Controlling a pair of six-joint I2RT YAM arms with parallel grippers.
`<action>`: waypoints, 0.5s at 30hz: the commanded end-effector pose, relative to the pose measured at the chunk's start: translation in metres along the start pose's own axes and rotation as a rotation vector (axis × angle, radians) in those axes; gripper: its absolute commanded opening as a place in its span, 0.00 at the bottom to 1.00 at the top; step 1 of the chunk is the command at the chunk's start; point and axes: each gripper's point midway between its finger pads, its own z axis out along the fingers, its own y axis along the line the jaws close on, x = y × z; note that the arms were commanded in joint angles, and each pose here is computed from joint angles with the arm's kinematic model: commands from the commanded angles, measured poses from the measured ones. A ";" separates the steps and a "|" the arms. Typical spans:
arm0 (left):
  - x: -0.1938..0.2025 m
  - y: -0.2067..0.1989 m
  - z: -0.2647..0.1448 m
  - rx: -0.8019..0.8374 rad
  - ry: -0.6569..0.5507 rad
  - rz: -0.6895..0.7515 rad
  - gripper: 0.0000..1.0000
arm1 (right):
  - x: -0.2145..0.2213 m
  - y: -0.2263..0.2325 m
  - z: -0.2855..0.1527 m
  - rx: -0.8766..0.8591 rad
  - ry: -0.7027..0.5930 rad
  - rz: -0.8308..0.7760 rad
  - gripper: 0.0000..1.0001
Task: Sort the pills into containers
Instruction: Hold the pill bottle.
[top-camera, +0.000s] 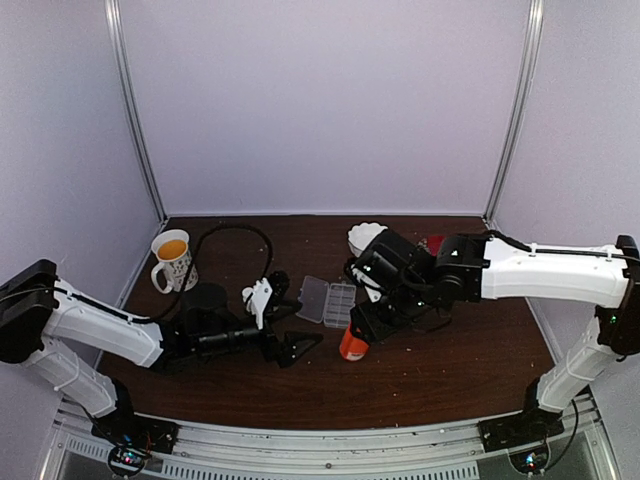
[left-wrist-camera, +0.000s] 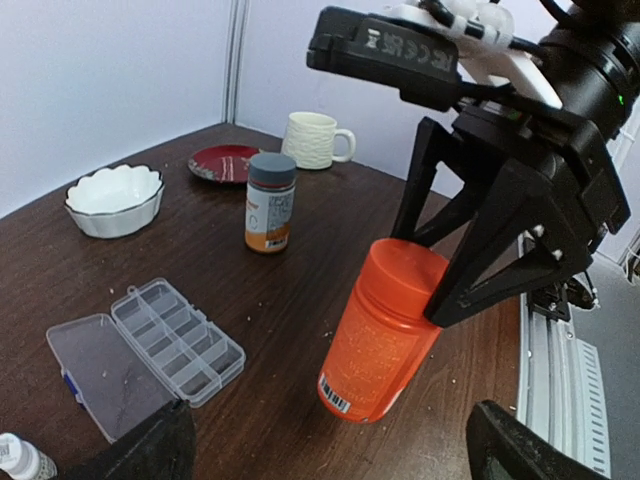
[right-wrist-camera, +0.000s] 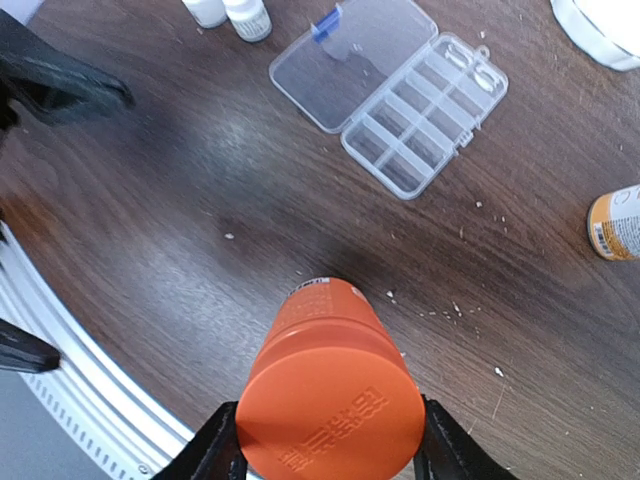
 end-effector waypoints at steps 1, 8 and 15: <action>-0.027 -0.017 0.001 0.036 -0.135 0.151 0.98 | -0.021 0.013 -0.031 -0.103 -0.111 0.020 0.44; -0.021 -0.032 0.006 0.116 -0.112 0.240 0.97 | -0.033 0.032 -0.057 -0.235 -0.177 0.024 0.44; -0.022 -0.035 0.010 0.133 -0.090 0.282 0.98 | -0.042 0.042 -0.074 -0.319 -0.234 0.028 0.43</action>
